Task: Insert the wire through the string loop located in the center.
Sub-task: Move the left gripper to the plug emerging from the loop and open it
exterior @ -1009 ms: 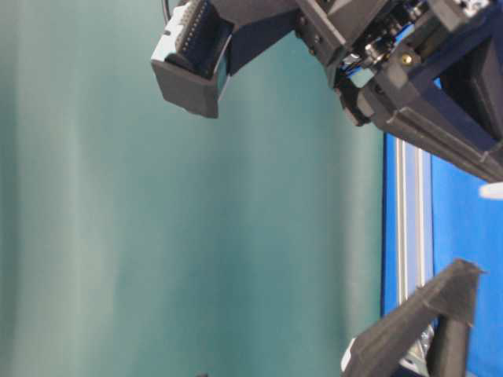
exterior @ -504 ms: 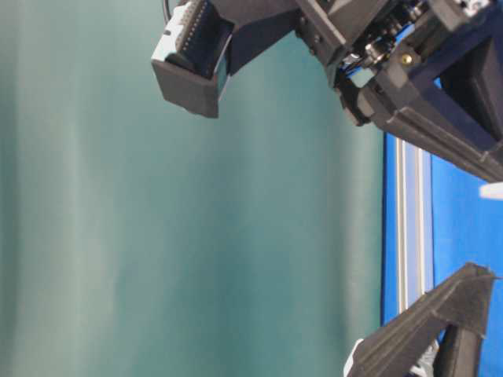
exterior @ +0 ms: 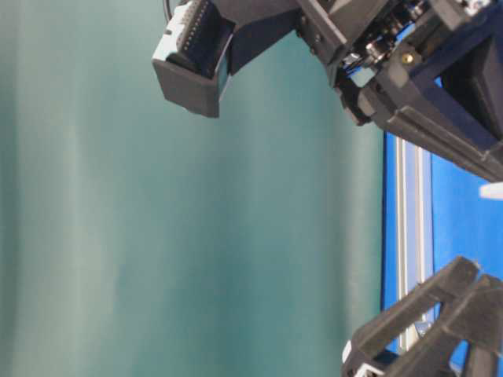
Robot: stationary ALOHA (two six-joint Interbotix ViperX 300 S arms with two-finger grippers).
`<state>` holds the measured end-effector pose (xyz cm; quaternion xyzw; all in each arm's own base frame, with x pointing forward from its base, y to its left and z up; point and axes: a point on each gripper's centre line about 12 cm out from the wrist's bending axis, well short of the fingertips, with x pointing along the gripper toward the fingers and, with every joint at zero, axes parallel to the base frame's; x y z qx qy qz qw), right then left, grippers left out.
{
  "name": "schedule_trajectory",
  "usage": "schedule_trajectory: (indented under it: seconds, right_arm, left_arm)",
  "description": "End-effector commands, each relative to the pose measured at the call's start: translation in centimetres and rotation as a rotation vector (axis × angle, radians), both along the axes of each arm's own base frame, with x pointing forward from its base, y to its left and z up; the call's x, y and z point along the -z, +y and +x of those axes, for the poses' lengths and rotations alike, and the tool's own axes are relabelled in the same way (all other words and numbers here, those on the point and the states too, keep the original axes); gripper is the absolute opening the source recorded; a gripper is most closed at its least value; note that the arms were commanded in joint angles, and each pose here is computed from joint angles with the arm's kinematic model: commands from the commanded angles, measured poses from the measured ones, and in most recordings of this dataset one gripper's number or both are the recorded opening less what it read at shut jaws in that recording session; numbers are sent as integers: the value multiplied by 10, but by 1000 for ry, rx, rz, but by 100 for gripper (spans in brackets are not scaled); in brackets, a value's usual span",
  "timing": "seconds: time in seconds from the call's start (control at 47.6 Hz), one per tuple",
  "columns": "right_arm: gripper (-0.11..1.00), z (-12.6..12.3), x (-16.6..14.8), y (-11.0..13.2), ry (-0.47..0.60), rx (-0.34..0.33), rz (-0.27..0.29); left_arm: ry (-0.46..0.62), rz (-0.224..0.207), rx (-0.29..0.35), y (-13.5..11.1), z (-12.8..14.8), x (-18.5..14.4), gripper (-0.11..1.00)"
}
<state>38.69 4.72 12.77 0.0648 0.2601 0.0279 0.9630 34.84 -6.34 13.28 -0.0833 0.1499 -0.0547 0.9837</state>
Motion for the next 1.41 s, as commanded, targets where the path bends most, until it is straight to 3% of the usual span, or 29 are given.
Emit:
schedule_trajectory:
  seconds: [0.0,0.063,0.126,0.42,0.756,1.387]
  right_arm:
    - [-2,2,-7,0,-26,0,1]
    - [-2,3,-8,0,-26,0,1]
    - [-2,3,-8,0,-26,0,1]
    - [-2,2,-7,0,-25,0,1]
    - [-2,2,-7,0,-23,-1,-1]
    - [-2,2,-7,0,-23,-1,-1]
  left_arm:
    - [-36,-10,5,-3,4,-13,73]
    - [-28,-10,5,-3,4,-12,86]
    - [-20,-9,5,-3,4,-11,91]
    - [-13,-9,6,-3,6,-11,88]
    - [136,11,3,-3,14,14,88]
    - [135,11,1,-2,15,13,87]
